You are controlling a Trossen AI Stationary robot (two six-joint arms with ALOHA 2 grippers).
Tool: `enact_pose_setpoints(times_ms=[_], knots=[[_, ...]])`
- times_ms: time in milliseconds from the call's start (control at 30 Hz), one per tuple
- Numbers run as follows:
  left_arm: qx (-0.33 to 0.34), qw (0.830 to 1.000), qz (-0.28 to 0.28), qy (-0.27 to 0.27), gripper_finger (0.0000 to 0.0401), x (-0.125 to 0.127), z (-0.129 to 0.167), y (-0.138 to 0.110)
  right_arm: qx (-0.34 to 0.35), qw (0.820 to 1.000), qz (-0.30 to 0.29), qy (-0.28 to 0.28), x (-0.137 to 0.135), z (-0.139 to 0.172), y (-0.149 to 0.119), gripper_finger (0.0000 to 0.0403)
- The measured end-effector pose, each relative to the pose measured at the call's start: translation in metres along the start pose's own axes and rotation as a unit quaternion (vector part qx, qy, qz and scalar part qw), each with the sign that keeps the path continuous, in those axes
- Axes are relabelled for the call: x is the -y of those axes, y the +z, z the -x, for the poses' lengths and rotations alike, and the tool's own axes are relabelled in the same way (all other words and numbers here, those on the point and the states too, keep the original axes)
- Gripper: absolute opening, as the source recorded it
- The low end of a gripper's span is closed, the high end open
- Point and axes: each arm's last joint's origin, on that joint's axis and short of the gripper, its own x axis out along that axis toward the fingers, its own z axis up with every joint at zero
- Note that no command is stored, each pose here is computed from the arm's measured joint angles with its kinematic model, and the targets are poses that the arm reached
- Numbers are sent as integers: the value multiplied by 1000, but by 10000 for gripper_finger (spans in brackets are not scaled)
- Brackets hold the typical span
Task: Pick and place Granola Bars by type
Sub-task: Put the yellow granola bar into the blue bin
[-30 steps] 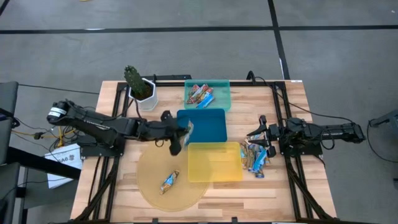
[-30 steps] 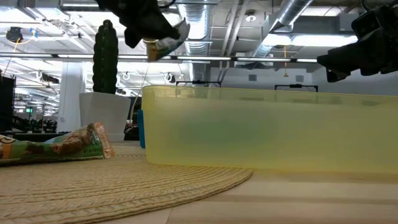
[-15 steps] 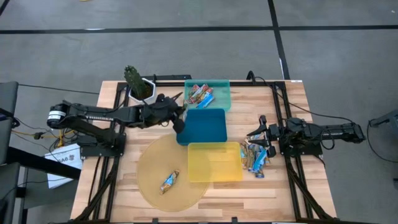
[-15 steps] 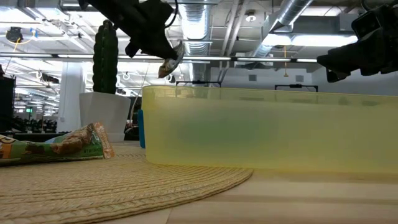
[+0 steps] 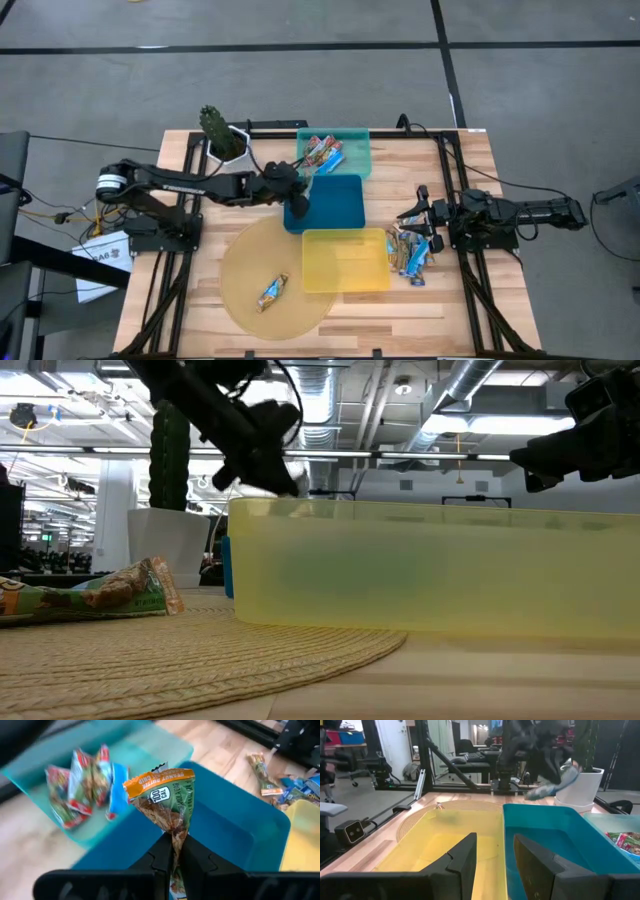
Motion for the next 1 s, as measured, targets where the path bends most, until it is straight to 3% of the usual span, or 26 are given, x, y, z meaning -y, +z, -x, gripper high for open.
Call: enact_pose_setpoints(times_ms=[300,633,1000], knots=[[-48,996,64,33,20,-5,-26,-19,0,1000,0,0,0,0,0,124],[-70,991,91,68,25,-8,-36,-31,0,1000,0,0,0,0,0,124],[-70,993,67,67,101,-8,-36,-30,0,1000,0,0,0,0,0,124]])
